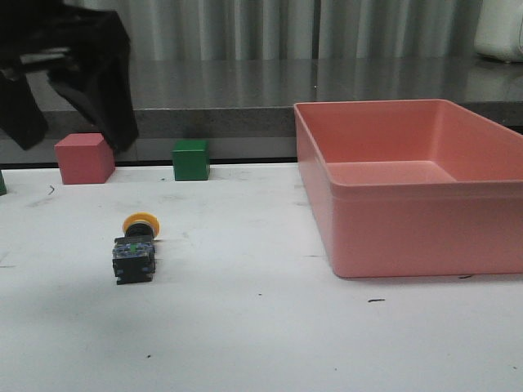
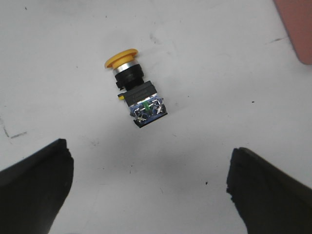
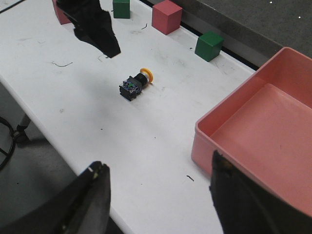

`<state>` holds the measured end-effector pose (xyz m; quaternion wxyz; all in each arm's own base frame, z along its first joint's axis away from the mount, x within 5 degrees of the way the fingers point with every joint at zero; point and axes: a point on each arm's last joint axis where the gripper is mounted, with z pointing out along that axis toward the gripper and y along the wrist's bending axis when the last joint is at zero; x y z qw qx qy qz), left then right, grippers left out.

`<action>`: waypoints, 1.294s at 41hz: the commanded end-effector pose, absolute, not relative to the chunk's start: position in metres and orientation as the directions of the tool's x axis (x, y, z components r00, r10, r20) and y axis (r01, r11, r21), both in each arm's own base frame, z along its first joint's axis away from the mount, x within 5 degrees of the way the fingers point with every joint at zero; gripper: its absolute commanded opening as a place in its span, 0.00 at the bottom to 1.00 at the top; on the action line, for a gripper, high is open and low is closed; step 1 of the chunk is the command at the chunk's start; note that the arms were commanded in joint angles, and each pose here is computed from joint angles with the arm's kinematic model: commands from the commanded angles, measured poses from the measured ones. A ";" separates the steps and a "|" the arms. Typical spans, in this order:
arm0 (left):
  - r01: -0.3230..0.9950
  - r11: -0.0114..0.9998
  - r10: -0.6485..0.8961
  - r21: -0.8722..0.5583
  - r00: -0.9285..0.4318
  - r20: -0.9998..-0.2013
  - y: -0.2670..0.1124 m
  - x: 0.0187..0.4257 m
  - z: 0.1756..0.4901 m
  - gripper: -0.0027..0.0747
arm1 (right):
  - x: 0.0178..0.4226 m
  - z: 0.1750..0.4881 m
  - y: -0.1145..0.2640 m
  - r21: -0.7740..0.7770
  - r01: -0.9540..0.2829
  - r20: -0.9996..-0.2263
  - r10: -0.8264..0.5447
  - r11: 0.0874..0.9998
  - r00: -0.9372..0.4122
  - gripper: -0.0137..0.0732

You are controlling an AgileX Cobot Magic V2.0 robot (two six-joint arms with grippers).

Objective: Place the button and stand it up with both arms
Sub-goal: 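Lower the left gripper and grasp the button body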

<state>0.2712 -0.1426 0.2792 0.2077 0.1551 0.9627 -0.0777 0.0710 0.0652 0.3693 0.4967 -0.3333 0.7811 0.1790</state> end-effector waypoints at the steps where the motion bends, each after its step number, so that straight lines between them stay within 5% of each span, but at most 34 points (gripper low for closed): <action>1: 0.291 0.950 0.217 -0.116 -0.878 -0.426 -0.154 0.287 0.283 0.83 | 0.072 0.383 0.066 -0.058 -0.694 -0.931 -0.290 0.718 -0.222 0.70; 21: 0.087 0.990 0.053 -0.109 -0.957 -0.286 -0.170 0.347 0.220 0.83 | 0.072 0.383 0.066 -0.058 -0.694 -0.931 -0.290 0.718 -0.222 0.70; 53: 0.032 0.991 -0.011 -0.128 -0.948 -0.319 -0.172 0.370 0.190 0.83 | 0.072 0.383 0.066 -0.058 -0.694 -0.931 -0.290 0.718 -0.222 0.70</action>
